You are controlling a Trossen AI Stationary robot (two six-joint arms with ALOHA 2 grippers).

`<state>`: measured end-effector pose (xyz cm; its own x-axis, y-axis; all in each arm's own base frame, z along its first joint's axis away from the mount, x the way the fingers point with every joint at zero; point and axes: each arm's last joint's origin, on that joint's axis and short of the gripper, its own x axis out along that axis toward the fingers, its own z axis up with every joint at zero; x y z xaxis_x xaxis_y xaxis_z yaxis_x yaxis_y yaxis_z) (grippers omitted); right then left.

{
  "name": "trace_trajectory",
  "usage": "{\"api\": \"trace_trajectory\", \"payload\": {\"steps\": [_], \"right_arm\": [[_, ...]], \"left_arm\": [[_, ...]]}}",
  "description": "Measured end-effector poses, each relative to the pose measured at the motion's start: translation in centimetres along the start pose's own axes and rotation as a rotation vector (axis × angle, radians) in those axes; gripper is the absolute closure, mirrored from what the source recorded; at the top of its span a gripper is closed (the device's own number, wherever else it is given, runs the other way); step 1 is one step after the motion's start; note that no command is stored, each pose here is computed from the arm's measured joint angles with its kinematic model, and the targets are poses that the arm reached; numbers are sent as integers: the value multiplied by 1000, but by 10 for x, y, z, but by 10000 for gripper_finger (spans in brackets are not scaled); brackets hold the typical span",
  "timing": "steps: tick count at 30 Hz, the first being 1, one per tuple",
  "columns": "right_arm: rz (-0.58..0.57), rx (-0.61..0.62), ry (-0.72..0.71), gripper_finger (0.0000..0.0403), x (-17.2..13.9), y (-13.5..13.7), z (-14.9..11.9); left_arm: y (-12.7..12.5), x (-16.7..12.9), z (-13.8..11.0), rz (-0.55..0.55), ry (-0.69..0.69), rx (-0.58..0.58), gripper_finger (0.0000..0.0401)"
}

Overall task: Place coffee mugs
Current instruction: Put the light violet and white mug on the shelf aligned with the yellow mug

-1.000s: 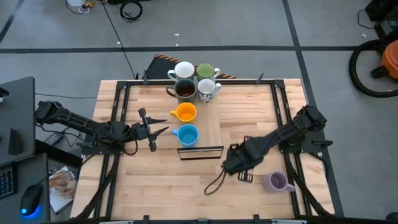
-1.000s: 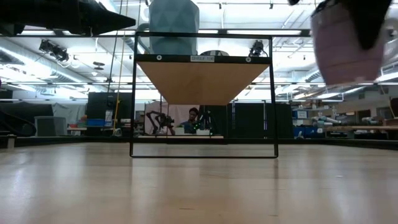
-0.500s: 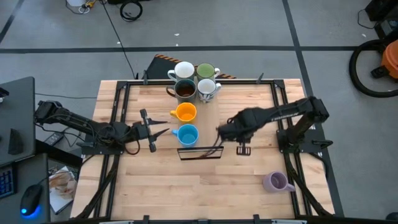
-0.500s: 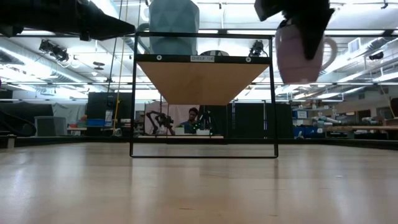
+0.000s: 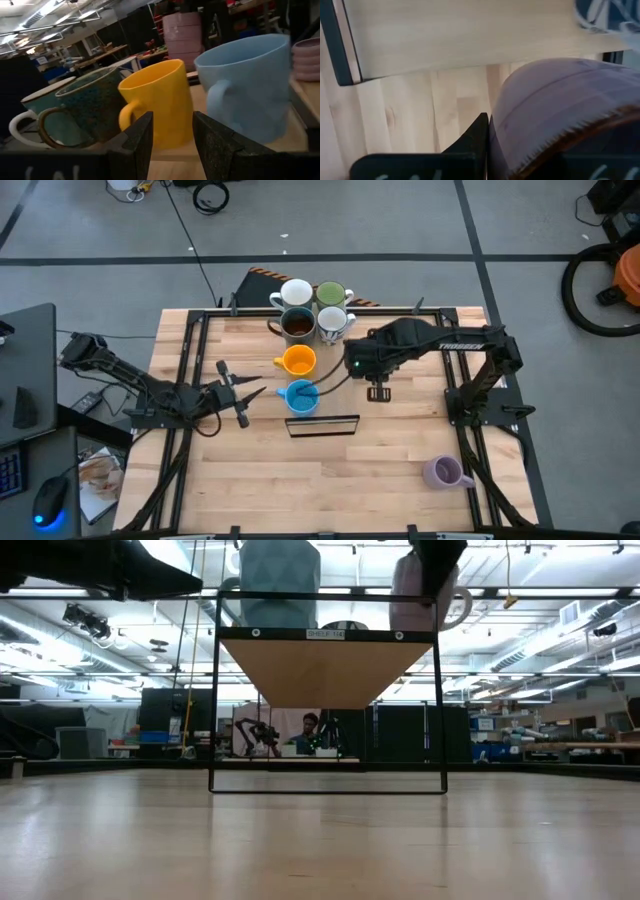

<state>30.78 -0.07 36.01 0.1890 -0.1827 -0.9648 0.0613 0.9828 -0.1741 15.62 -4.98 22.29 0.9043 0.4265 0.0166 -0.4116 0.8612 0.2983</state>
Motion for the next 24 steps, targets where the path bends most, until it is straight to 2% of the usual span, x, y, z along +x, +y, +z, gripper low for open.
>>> {"api": "trace_trajectory", "payload": {"steps": [4, 12, 15, 24], "right_arm": [[20, -3, -40, 364, -1, -2, 8], [25, -120, -39, 364, 18, 1, 49], [65, -131, -40, 364, 26, -5, 62], [89, -133, -11, 361, 46, -20, 72]], "left_arm": [[-5, -6, 3, -29, -19, -16, 257], [-6, -8, 5, -41, -34, -26, 257], [-6, -8, 5, -41, -33, -25, 257], [-6, -8, 5, -42, -30, -19, 257]]}}
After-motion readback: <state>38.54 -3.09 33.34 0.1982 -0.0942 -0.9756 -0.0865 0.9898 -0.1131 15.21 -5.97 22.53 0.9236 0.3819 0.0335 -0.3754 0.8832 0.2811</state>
